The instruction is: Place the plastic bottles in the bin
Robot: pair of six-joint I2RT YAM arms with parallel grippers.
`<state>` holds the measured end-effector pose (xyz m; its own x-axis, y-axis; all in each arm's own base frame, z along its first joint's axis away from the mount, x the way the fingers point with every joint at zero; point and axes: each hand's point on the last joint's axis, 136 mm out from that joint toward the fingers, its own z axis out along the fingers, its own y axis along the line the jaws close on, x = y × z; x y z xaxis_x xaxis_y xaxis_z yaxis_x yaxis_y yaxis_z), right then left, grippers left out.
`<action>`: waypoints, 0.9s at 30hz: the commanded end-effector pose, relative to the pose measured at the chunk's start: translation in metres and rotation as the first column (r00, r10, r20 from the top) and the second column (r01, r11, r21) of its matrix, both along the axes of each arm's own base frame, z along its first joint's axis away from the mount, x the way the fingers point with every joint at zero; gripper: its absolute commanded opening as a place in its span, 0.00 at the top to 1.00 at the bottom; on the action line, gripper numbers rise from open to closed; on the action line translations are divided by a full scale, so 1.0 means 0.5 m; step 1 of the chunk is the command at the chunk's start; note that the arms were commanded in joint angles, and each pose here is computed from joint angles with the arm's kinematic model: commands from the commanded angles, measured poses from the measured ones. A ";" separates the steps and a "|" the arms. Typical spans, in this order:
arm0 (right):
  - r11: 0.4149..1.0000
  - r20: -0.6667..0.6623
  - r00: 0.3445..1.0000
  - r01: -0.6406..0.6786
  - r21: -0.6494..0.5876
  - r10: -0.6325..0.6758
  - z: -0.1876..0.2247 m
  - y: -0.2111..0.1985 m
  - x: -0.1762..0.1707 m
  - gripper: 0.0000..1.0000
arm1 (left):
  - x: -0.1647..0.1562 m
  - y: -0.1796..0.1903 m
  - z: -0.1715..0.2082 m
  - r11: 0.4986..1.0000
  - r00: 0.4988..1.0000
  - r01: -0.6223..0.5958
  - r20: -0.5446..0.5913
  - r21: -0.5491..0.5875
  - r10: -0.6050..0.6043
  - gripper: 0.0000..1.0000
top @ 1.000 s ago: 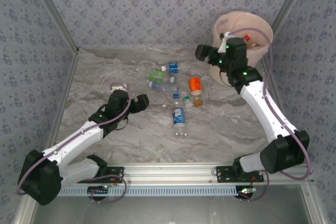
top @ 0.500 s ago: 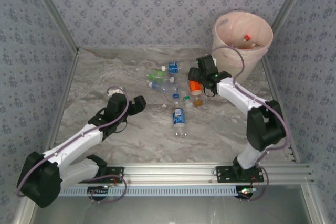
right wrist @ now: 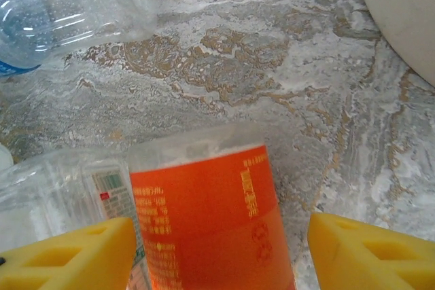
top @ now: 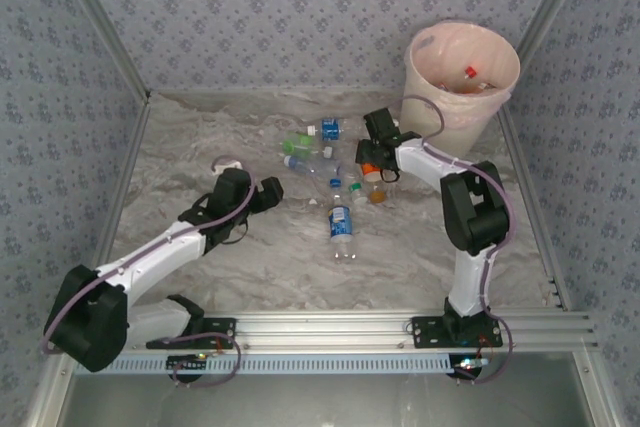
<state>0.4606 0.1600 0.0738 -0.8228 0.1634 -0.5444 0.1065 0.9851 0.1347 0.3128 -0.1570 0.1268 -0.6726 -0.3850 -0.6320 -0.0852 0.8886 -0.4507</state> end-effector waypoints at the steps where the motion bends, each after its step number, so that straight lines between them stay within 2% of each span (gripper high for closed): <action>1: 0.999 -0.064 0.997 -0.035 -0.015 0.034 -0.025 -0.003 0.005 0.30 | 0.013 -0.001 0.016 1.000 1.000 -0.008 -0.001 0.002 0.008 0.02; 10: 0.997 -0.144 0.989 -0.028 -0.067 0.018 -0.079 -0.010 0.019 0.28 | 0.016 0.009 0.015 0.999 0.999 -0.029 -0.012 0.019 0.030 0.02; 17: 0.997 -0.129 0.991 0.005 -0.073 -0.015 -0.092 -0.015 0.020 0.28 | 0.017 0.001 0.013 1.000 0.999 -0.028 -0.033 0.001 0.028 0.02; 22: 0.995 -0.064 0.998 -0.011 -0.100 0.004 -0.059 -0.010 0.021 0.35 | 0.017 -0.002 0.012 1.000 0.999 -0.029 -0.041 -0.009 0.029 0.02; 27: 0.992 0.065 0.997 -0.034 -0.122 0.042 0.016 0.000 0.021 0.43 | 0.021 -0.002 0.011 0.999 0.998 -0.044 -0.051 -0.016 0.044 0.02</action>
<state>0.4640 0.1590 0.0403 -0.8583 0.0816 -0.5066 0.0777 0.9966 0.0288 0.3168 -0.1566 0.1234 -0.6930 -0.4013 -0.5989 -0.1318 0.8873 -0.4420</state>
